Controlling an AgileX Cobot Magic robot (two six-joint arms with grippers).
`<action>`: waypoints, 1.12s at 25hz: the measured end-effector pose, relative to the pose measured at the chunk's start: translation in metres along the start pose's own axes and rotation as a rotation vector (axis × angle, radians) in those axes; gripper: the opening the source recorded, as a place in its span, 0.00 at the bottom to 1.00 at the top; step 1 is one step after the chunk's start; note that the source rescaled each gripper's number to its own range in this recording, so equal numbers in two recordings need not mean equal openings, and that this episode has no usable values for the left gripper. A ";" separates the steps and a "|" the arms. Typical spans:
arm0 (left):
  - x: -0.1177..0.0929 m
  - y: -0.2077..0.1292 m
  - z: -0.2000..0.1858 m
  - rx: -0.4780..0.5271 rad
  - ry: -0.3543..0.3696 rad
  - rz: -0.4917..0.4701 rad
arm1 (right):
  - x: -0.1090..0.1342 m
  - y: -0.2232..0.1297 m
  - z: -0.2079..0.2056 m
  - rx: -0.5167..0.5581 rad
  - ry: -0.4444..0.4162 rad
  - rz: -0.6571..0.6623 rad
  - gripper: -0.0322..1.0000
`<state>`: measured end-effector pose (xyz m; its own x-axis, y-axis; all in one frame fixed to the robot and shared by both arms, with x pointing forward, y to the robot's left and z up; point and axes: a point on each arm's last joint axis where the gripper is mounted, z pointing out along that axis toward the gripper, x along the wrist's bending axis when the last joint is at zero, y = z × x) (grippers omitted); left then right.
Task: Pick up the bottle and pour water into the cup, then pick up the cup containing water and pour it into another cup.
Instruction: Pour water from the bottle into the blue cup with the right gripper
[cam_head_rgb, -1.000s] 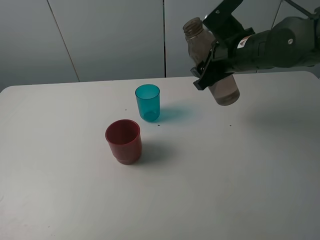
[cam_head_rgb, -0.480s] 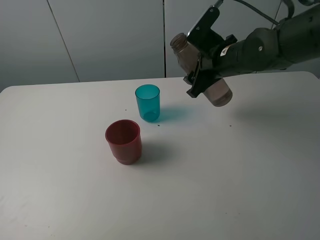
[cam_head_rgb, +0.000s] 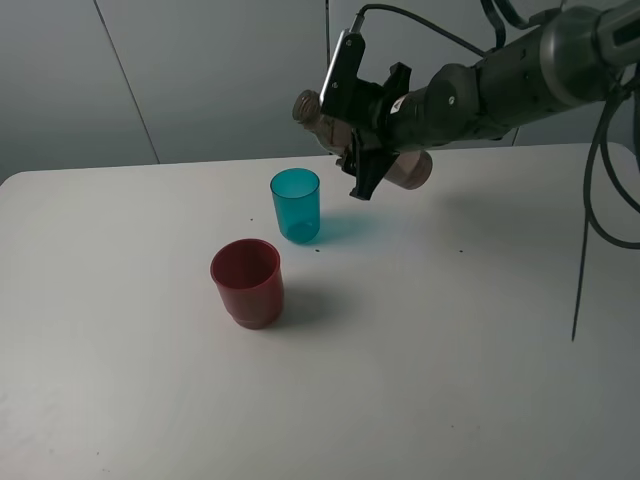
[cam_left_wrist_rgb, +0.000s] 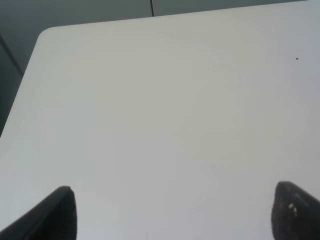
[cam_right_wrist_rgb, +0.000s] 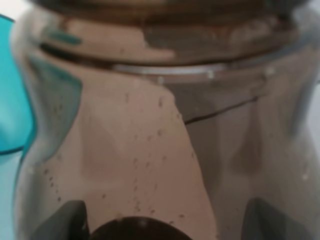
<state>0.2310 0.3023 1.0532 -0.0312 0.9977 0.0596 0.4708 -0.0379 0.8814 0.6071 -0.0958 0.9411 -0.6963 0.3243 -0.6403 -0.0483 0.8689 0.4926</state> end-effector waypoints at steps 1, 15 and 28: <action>0.000 0.000 0.000 0.000 0.000 0.000 | -0.001 0.001 0.003 -0.002 -0.005 -0.035 0.03; 0.000 0.000 0.000 0.000 0.000 0.000 | -0.005 -0.003 0.032 0.013 -0.115 -0.313 0.03; 0.000 0.000 0.000 0.000 0.000 0.002 | -0.008 -0.009 0.041 0.046 -0.239 -0.443 0.03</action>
<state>0.2310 0.3023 1.0532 -0.0302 0.9976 0.0616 0.4709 -0.0402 0.8813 0.6422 -0.0912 0.9172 -0.4324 -0.0078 -0.9017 -0.2672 0.9562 0.1199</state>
